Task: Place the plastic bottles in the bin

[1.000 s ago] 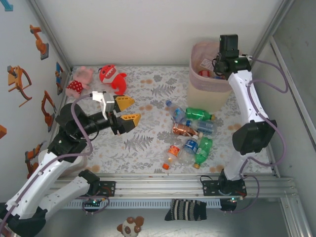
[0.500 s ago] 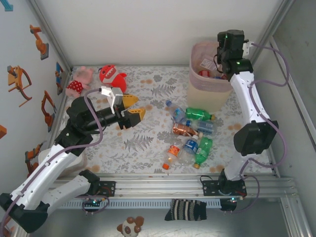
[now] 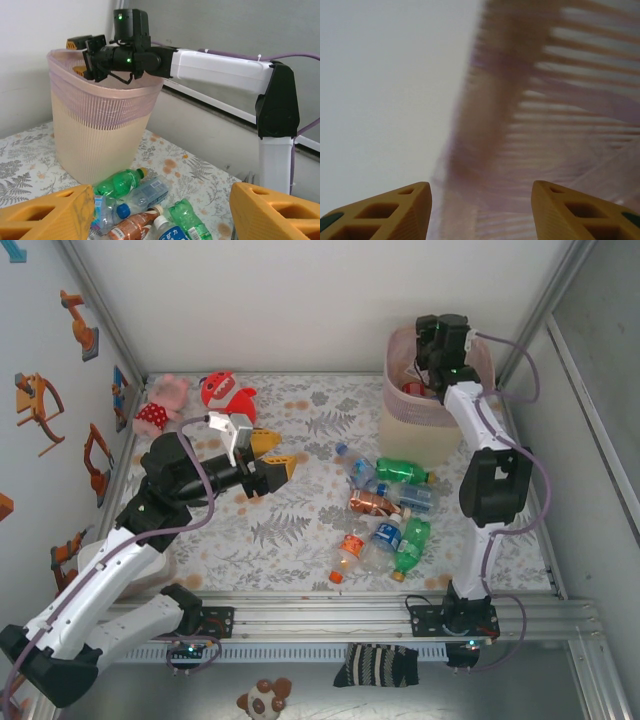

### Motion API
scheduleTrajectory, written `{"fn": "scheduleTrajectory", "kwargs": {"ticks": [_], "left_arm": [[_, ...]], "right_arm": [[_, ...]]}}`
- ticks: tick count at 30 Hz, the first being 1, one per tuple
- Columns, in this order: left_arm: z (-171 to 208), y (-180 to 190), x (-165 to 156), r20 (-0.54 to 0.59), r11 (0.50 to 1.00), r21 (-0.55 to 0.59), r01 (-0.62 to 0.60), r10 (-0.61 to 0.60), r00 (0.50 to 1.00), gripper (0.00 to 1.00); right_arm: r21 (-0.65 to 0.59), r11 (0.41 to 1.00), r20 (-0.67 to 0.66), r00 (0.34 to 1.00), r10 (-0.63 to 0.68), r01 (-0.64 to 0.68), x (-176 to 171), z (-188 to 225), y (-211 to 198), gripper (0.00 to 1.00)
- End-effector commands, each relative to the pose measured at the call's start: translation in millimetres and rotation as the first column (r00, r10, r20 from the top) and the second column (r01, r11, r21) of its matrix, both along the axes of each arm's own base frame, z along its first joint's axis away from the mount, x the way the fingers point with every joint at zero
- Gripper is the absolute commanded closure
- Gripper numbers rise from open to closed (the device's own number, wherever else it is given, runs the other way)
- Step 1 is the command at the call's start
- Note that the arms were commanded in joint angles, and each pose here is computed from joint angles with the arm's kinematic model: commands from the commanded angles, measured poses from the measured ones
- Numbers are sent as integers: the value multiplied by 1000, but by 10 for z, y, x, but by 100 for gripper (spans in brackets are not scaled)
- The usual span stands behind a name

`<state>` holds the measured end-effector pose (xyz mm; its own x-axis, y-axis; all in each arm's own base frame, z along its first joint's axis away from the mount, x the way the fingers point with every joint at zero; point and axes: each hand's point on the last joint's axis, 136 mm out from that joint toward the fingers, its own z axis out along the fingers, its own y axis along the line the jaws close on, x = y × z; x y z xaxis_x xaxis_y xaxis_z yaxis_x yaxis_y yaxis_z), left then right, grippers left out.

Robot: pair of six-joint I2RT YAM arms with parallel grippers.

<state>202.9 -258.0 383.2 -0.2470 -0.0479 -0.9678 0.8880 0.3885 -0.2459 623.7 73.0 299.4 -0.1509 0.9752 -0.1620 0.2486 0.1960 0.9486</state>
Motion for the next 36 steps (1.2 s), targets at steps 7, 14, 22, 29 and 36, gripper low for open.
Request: {"fn": "scheduleTrajectory", "kwargs": {"ticks": [7, 14, 22, 29, 36], "left_arm": [[124, -46, 60, 12, 1000, -28, 1, -1, 1000, 28], [123, -48, 59, 6, 1000, -31, 4, -4, 1000, 29], [-59, -75, 204, -68, 999, 20, -43, 44, 997, 31], [-423, -183, 364, -218, 990, 127, -63, 90, 972, 34], [-964, -329, 313, -341, 962, 266, -55, 147, 929, 37]], "right_arm": [[94, 995, -135, 991, -16, 29, -113, -613, -76, 50], [67, 998, -6, 1000, 16, -15, -86, -27, -114, 51], [-30, 996, 141, 987, 82, -78, -393, 799, -123, 50], [-141, 985, 181, 975, 125, -101, -834, 1176, -193, 50], [-272, 960, 163, 980, 116, -68, -1351, 1265, -363, 50]]}}
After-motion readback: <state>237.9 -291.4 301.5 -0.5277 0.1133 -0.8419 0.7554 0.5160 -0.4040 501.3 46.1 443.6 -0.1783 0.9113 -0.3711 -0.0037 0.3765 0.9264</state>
